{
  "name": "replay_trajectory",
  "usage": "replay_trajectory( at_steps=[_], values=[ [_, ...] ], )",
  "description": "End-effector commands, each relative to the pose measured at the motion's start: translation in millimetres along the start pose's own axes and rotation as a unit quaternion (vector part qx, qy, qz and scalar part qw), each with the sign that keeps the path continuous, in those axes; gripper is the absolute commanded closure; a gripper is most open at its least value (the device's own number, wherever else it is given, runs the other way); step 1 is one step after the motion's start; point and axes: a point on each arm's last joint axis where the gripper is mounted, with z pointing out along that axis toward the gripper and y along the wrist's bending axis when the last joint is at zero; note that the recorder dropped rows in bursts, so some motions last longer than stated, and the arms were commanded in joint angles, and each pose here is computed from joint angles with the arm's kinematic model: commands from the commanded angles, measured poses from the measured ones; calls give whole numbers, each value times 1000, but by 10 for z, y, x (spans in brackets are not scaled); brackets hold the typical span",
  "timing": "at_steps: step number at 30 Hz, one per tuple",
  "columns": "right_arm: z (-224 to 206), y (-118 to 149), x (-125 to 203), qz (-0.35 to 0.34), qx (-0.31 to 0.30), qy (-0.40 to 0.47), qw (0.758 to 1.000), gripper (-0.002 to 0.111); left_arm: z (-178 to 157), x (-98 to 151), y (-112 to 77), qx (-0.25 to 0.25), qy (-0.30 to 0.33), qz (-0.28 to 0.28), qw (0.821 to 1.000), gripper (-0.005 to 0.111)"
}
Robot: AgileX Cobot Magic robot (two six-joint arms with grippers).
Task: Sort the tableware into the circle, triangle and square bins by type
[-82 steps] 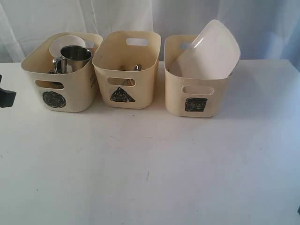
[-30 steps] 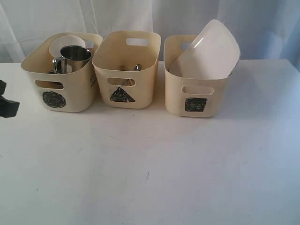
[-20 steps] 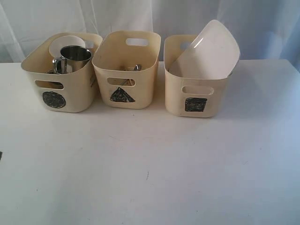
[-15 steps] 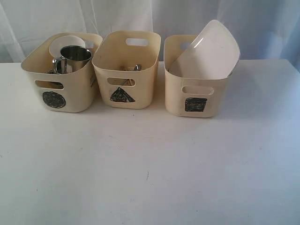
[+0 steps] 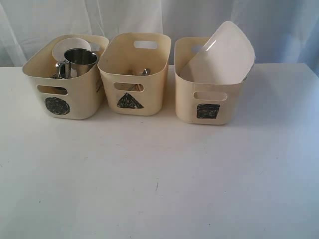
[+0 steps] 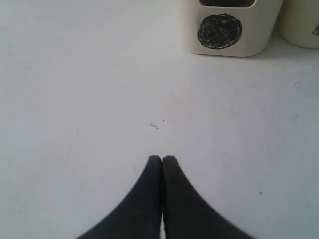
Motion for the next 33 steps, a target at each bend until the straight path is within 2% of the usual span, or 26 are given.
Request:
replay_trajectory(
  at_steps=[1, 9, 15, 24, 25, 30, 33],
  values=[
    [-3, -5, 0, 1, 4, -4, 1000, 108, -30, 141, -3, -6, 6, -17, 1000, 107],
    [-3, -5, 0, 1, 4, -4, 1000, 108, -77, 324, -32, 2, 1, -31, 1000, 107],
    [-3, -5, 0, 1, 4, -4, 1000, 108, -12, 477, -65, 18, 31, -58, 998, 107],
    [-3, -5, 0, 1, 4, -4, 1000, 108, -11, 451, -64, 19, 16, -38, 999, 107],
    [-3, -5, 0, 1, 4, -4, 1000, 108, -10, 443, -62, 18, 12, -38, 999, 107],
    [-3, -5, 0, 1, 4, -4, 1000, 108, -26, 253, -14, -5, -94, -34, 995, 107],
    [-3, -5, 0, 1, 4, -4, 1000, 108, -33, 217, -6, -9, -114, -34, 993, 107]
  ],
)
